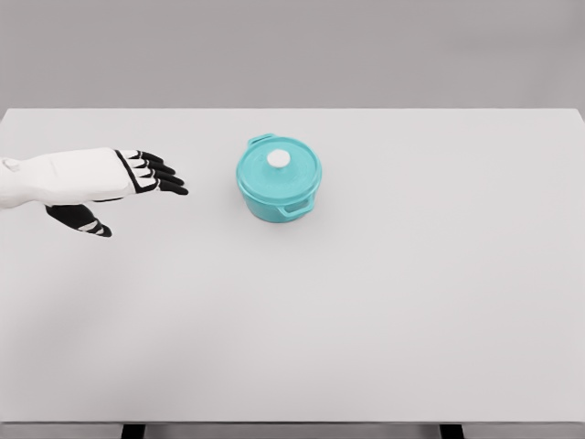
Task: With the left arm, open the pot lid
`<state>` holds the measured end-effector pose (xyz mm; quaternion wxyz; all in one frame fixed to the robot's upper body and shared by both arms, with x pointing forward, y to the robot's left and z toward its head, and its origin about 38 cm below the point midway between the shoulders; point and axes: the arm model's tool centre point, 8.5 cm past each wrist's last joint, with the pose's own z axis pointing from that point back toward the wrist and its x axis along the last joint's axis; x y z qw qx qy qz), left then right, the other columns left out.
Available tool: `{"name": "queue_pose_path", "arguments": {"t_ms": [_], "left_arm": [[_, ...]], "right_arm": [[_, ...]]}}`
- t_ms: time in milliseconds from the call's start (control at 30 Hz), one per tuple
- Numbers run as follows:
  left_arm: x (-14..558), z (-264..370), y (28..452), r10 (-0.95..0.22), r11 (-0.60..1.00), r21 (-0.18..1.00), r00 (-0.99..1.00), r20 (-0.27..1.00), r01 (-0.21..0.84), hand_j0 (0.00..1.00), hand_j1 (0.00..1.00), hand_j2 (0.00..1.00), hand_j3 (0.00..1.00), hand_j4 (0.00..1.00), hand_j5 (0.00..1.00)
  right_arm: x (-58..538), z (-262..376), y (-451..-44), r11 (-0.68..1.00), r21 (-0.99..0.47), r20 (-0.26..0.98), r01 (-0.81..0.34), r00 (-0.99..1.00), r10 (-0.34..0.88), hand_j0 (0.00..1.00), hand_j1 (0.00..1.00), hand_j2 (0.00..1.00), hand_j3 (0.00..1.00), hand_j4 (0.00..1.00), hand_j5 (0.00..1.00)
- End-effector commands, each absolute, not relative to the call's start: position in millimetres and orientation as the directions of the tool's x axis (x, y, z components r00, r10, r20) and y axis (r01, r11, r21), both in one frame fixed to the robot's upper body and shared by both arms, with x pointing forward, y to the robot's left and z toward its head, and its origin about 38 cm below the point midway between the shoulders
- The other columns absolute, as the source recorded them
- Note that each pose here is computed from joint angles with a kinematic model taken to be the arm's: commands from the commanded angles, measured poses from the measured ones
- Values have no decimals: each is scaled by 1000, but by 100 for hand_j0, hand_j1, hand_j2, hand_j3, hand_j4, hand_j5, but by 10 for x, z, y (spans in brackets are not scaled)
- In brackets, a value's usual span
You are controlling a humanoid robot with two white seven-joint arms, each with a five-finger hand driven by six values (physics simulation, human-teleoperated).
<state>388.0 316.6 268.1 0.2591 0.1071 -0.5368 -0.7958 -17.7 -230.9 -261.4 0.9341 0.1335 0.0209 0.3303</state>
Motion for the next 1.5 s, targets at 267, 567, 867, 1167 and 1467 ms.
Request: {"name": "queue_pose_path", "arguments": {"t_ms": [267,567,867,1167,1467], "left_arm": [[3886,2658,3147,-532,-278,909,-838,123,310,100,100,100,100,100,100],[4033,2883,2633,-396,-366,905,-916,62,219,100,100,100,100,100,100],[4294,3233,2045,-333,-336,933,-943,9,128,100,100,100,100,100,100],[4644,3121,1694,-440,-324,921,-896,57,217,100,100,100,100,100,100],[4858,2880,1240,-467,-391,892,-884,20,227,100,100,100,100,100,100]], "right_arm": [[-213,-2613,-2327,750,265,34,-606,783,621,100,100,100,100,100,100],[-212,-2613,-2326,750,265,35,-606,783,621,100,100,100,100,100,100],[-212,-2614,-2327,750,263,34,-606,783,621,100,100,100,100,100,100],[-212,-2614,-2327,750,263,34,-606,783,621,100,100,100,100,100,100],[-212,-2614,-2327,750,263,34,-606,783,621,100,100,100,100,100,100]]}}
